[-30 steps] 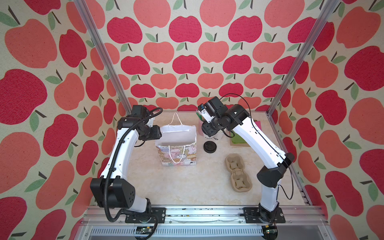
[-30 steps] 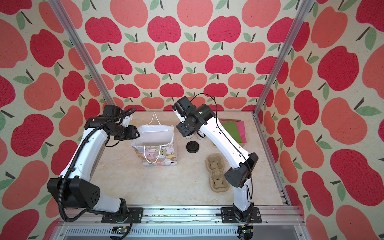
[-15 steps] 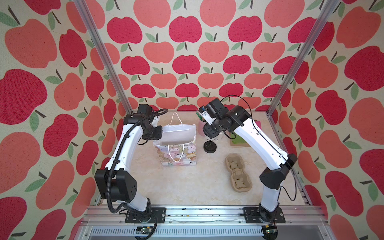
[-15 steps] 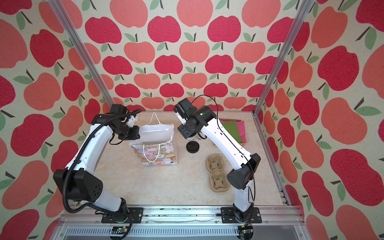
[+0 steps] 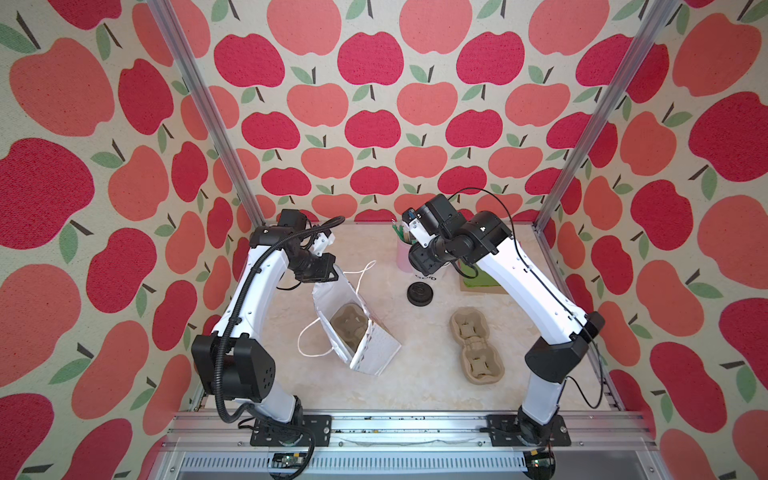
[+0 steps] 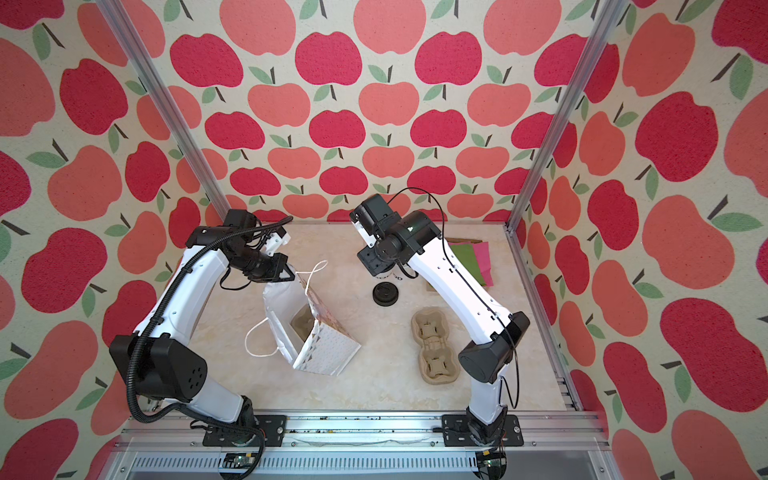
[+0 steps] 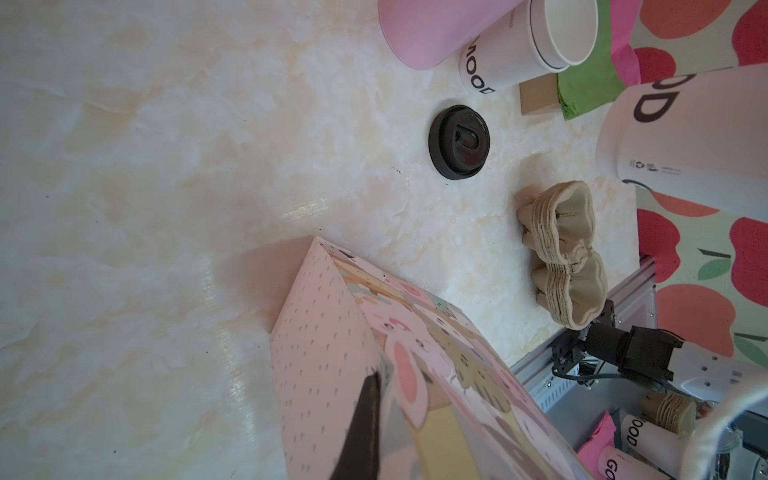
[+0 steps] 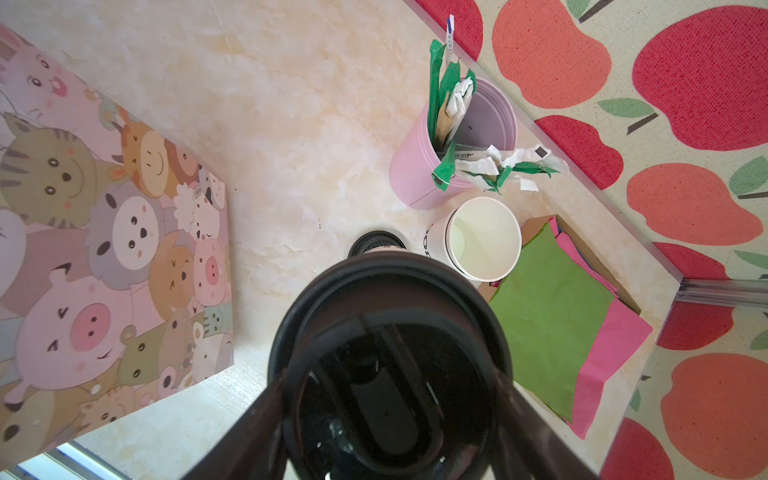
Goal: Pack the takeout coffee
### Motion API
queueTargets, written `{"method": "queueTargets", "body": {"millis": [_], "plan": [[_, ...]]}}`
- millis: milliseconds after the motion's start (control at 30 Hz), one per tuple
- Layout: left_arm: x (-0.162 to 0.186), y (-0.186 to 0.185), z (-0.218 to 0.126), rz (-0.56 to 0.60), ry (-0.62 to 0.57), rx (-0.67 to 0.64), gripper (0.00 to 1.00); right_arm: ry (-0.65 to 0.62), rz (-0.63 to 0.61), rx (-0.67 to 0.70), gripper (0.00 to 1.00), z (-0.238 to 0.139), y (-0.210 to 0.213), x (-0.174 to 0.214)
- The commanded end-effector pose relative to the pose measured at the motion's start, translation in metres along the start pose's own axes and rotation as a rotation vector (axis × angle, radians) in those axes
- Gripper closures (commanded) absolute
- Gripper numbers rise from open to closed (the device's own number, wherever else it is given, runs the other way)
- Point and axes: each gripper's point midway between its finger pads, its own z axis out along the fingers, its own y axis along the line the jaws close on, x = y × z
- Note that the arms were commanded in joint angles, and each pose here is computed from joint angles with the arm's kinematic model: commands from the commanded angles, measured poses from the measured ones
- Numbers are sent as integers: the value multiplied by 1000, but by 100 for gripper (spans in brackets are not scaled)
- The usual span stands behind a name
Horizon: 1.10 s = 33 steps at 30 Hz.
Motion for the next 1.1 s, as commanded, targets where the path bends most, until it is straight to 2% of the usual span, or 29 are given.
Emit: {"method": "queueTargets", "body": {"millis": [0, 100, 233, 333, 467, 767, 1067], "plan": [[4, -19, 2, 42, 44, 62, 97, -35, 8, 10, 39, -24, -4, 2], [6, -18, 7, 47, 79, 34, 94, -36, 9, 11, 39, -27, -4, 4], [7, -11, 7, 48, 92, -25, 83, -32, 5, 11, 39, -26, -3, 6], [5, -9, 3, 61, 85, -67, 73, -27, 0, 8, 39, -26, -2, 7], [-3, -8, -9, 85, 45, -122, 66, -34, -6, 6, 39, -28, -1, 6], [-5, -8, -32, 127, -19, -202, 66, -97, -6, 1, 39, -52, -4, 1], [0, -10, -28, 139, -9, -202, 79, -145, -20, -59, 39, -85, 8, -3]]}}
